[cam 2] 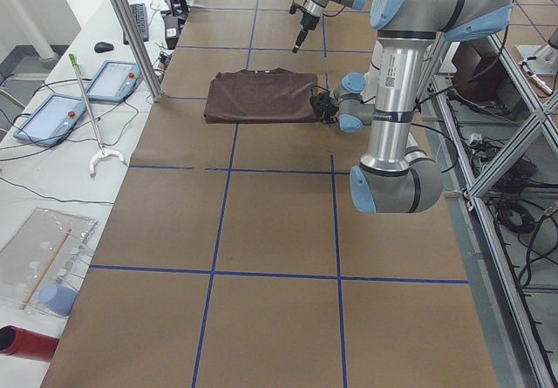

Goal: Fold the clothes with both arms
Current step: 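Grasp the near corners of the shirt with both grippers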

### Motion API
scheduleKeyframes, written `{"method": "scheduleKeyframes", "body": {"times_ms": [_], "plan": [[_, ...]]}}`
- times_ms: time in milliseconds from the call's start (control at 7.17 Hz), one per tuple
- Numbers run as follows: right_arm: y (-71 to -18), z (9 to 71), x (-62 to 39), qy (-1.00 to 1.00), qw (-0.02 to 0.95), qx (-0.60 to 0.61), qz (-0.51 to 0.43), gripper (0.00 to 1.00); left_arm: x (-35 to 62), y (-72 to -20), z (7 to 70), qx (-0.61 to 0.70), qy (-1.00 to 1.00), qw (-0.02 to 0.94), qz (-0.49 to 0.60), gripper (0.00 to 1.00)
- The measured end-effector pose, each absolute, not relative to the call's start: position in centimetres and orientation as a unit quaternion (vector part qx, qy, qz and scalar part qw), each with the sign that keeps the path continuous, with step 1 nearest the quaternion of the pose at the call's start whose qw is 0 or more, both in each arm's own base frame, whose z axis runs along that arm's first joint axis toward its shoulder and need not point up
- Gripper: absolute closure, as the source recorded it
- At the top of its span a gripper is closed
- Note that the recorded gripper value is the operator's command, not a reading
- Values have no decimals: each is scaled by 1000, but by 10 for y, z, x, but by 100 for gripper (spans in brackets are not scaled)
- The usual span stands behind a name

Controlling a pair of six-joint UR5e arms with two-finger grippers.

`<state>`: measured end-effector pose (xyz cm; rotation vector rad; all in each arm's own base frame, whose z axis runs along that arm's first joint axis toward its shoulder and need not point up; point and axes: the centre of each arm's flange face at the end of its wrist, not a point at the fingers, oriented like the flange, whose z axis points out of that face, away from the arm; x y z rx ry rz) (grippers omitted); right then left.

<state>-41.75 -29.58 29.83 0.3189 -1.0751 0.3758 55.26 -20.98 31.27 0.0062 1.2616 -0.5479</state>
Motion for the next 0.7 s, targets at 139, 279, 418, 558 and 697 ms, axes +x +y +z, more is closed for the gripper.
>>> {"method": "scheduleKeyframes", "body": {"times_ms": [139, 279, 418, 558, 697], "plan": [[-296, 298, -417, -507, 830, 150, 177, 0, 553, -210, 311, 2, 584, 772, -253, 76], [-296, 298, -417, -507, 830, 150, 177, 0, 554, -210, 309, 1, 584, 771, -254, 84], [-296, 298, -417, -507, 830, 150, 177, 0, 554, -210, 310, 1, 584, 771, -255, 84], [-296, 298, -417, -507, 830, 150, 177, 0, 554, -210, 310, 1, 584, 771, -255, 96], [-296, 298, -417, -507, 830, 151, 177, 0, 554, -211, 309, 2, 585, 770, -255, 97]]}}
